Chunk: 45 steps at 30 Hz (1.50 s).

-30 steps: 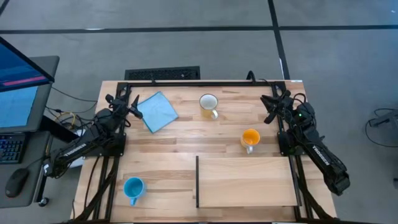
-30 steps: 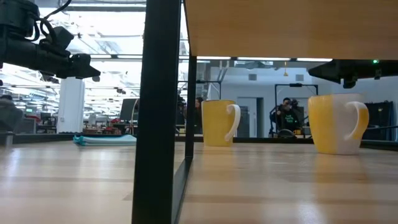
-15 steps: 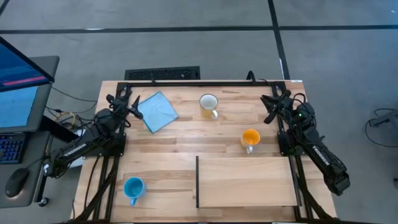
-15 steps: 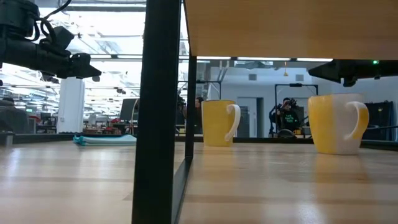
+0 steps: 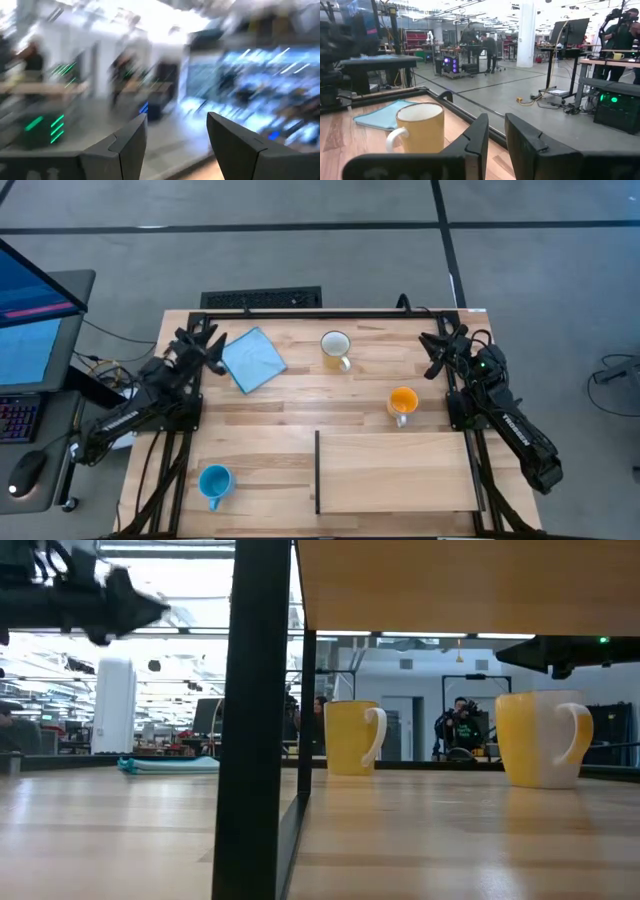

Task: Stack small to large cups/mugs on shelf
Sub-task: Put the blue mug on the shelf

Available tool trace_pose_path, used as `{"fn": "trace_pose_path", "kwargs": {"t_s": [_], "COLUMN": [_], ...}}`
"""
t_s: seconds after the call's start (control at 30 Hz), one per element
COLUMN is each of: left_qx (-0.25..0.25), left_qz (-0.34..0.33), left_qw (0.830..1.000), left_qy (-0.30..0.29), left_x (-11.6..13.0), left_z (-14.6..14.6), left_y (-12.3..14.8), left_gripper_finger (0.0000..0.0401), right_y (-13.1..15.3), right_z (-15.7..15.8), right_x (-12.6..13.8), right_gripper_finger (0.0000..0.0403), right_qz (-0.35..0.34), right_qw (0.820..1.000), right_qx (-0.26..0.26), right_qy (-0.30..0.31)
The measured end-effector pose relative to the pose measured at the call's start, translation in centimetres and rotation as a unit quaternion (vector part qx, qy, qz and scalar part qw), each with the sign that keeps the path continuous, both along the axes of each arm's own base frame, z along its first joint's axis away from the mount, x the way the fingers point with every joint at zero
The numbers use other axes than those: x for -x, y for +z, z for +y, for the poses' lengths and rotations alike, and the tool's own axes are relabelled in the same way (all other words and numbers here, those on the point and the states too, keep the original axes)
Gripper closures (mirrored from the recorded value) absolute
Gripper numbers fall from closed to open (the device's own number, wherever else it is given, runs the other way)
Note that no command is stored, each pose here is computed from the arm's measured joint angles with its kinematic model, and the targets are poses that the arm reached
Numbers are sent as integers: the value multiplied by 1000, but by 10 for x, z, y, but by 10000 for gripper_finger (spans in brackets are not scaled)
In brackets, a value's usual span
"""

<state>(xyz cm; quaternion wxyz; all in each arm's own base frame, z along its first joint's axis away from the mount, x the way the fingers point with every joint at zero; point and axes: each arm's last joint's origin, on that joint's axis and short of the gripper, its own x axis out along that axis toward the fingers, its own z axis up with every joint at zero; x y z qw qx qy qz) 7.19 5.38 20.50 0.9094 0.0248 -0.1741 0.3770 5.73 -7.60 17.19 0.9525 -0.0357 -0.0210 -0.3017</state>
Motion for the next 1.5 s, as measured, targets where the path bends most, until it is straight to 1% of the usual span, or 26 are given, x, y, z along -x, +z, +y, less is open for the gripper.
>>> {"fn": "trace_pose_path", "kwargs": {"t_s": [0.03,0.1,0.2,0.27,0.37,0.43,0.5,0.6,0.67,0.73,0.8,0.87,0.97,1.03,1.07,1.13,1.23,1.33,1.4,1.5], "left_qx": [-13,-34,-67,-75,-68,-50,-18,47,91,125,137,145,181,219,242,290,355,423,467,527], "left_qz": [-2,-1,13,39,72,102,130,132,124,106,110,124,134,151,167,211,283,358,406,456], "left_qw": [1000,999,998,996,995,992,988,982,977,970,963,959,948,932,921,894,850,794,751,686], "left_qy": [-12,-17,-1,-1,-19,-47,-84,-128,-146,-179,-204,-208,-225,-246,-255,-269,-268,-250,-232,-208], "left_x": [0,1,4,2,-4,-13,-24,-41,-51,-63,-75,-87,-101,-107,-109,-113,-115,-117,-117,-118], "left_z": [-2,-5,-9,-9,-9,-8,-6,-3,-1,1,4,9,13,14,13,10,1,-9,-16,-27], "left_y": [4,17,41,53,73,86,98,120,134,146,152,154,157,161,163,167,173,176,177,176], "left_gripper_finger": [204,204,204,204,204,204,204,204,204,204,204,204,204,204,204,205,209,217,224,233], "right_y": [0,0,0,0,0,0,0,0,0,0,0,0,0,0,0,0,0,0,0,0], "right_z": [0,0,0,0,0,0,0,0,0,0,0,0,0,0,0,0,0,0,0,0], "right_x": [0,0,0,0,0,0,0,0,0,0,0,0,0,0,0,0,0,0,0,0], "right_gripper_finger": [317,317,317,317,317,317,317,317,317,317,317,317,317,317,317,317,317,317,317,317], "right_qz": [0,0,0,0,0,0,0,0,0,0,0,0,0,0,0,0,0,0,0,0], "right_qw": [1000,1000,1000,1000,1000,1000,1000,1000,1000,1000,1000,1000,1000,1000,1000,1000,1000,1000,1000,1000], "right_qx": [0,0,0,0,0,0,0,0,0,0,0,0,1,0,0,0,0,0,0,0], "right_qy": [0,0,0,0,0,0,0,0,0,0,0,0,0,0,0,0,0,0,0,0]}}
